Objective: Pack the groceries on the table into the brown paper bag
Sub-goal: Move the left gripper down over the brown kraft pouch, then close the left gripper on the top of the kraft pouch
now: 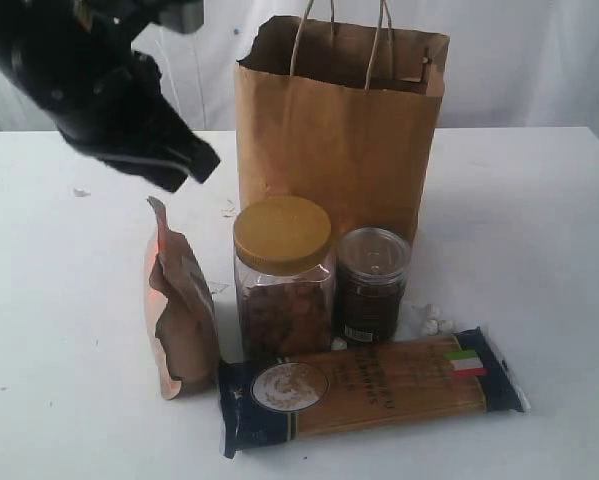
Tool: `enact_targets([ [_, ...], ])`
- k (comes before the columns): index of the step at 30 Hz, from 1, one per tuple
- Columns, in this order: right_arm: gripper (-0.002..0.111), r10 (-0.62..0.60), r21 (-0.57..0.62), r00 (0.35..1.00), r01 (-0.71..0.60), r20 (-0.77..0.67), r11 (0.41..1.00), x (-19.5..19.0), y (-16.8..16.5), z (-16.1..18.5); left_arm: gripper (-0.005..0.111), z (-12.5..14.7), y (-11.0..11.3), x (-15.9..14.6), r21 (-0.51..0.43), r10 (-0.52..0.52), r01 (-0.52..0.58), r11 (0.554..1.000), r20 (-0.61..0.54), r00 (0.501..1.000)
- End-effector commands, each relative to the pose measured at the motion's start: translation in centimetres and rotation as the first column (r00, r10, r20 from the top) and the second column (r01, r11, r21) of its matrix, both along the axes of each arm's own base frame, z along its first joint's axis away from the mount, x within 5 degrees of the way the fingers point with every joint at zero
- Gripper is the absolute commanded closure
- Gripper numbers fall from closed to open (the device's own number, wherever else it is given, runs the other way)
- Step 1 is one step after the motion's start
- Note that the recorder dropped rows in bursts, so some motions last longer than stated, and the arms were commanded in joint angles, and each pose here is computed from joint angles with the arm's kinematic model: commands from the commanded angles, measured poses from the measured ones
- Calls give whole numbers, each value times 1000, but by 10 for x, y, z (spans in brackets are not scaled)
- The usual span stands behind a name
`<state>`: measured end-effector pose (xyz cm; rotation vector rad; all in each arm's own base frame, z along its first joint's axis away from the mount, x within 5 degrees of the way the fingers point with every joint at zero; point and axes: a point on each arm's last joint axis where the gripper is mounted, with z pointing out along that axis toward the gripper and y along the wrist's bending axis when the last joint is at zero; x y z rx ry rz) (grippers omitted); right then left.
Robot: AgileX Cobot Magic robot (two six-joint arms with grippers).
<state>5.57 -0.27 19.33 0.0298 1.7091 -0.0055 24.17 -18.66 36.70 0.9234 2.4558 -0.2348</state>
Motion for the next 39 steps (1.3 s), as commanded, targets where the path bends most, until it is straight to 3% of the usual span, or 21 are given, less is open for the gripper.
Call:
enact_targets([
  [1,108,-3,-11,1000,3,7,1000,0,0,0,86,13,-4,14,-5,-2,2,1000,133,991],
  [3,108,-3,-11,1000,3,7,1000,0,0,0,52,3,-6,21,36,0,-4,999,113,994],
  [5,108,-3,-11,1000,3,7,1000,0,0,0,29,-8,-10,26,44,31,-34,998,65,997],
  [7,108,-3,-11,1000,3,7,1000,0,0,0,21,-20,-13,30,29,158,-157,987,-21,987],
  [8,108,-3,-11,1000,3,7,1000,0,0,0,22,-26,-13,32,48,206,-204,978,-50,977],
  [11,108,-3,-11,1000,3,7,1000,0,0,0,22,-48,-2,42,257,327,-305,917,-47,944],
  [14,108,-3,-11,1000,3,7,1000,0,0,0,22,-61,1,47,354,385,-343,870,-54,921],
  [24,108,-3,-11,1000,3,7,1000,0,0,0,22,-93,-14,55,371,389,-313,874,-151,909],
  [39,108,-3,-11,1000,3,7,1000,0,0,0,22,-125,-14,56,527,426,-250,812,-243,871],
])
